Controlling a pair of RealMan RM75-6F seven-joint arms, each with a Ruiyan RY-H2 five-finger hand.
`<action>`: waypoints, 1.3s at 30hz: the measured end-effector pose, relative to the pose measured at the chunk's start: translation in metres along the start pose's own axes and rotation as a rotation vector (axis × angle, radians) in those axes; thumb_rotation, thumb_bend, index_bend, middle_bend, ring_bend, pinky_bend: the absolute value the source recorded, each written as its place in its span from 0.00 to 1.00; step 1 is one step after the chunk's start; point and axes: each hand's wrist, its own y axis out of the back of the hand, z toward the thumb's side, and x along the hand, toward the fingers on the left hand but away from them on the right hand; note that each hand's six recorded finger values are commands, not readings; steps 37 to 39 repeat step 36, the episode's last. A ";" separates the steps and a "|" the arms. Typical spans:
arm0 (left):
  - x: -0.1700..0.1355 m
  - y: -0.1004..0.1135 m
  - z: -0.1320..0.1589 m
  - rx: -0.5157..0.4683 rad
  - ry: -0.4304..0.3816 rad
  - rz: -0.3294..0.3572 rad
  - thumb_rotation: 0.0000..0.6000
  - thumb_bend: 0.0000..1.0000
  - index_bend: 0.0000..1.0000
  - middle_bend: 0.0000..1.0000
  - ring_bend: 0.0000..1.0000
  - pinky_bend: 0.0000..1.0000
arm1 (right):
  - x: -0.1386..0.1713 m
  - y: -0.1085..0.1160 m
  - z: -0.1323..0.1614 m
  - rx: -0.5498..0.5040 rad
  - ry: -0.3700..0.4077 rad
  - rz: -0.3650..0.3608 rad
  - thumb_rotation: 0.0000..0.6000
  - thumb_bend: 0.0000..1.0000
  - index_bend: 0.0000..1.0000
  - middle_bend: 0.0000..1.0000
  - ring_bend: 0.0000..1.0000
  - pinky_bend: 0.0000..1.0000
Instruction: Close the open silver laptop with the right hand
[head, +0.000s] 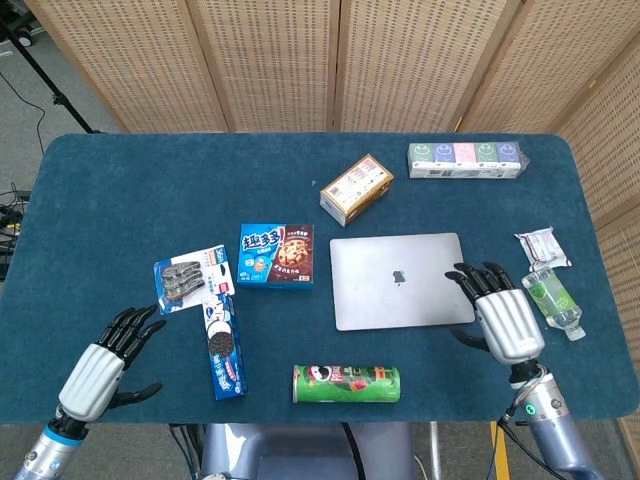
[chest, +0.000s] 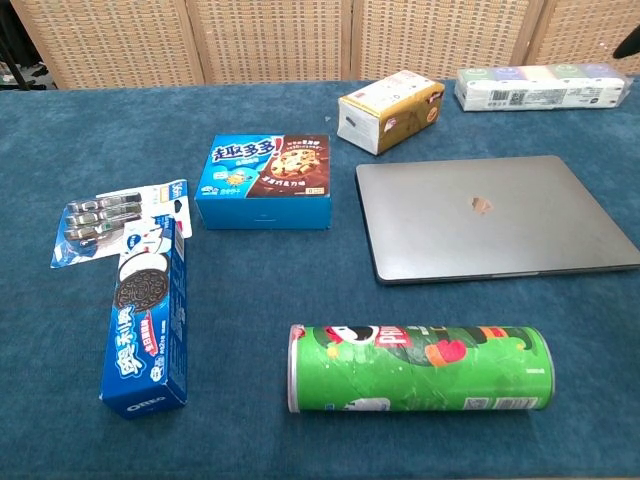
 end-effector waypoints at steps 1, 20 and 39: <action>0.000 0.001 0.000 0.000 0.002 0.008 1.00 0.00 0.15 0.00 0.08 0.09 | 0.004 0.002 -0.002 -0.007 0.002 -0.015 1.00 0.00 0.21 0.19 0.26 0.15; 0.001 0.019 0.002 -0.081 0.006 0.195 1.00 0.00 0.18 0.00 0.07 0.09 | 0.099 0.044 -0.078 -0.168 -0.084 -0.321 1.00 0.00 0.11 0.07 0.11 0.11; -0.001 0.019 0.005 -0.096 -0.008 0.210 1.00 0.00 0.18 0.00 0.07 0.09 | 0.115 0.058 -0.088 -0.174 -0.105 -0.380 1.00 0.00 0.10 0.06 0.09 0.11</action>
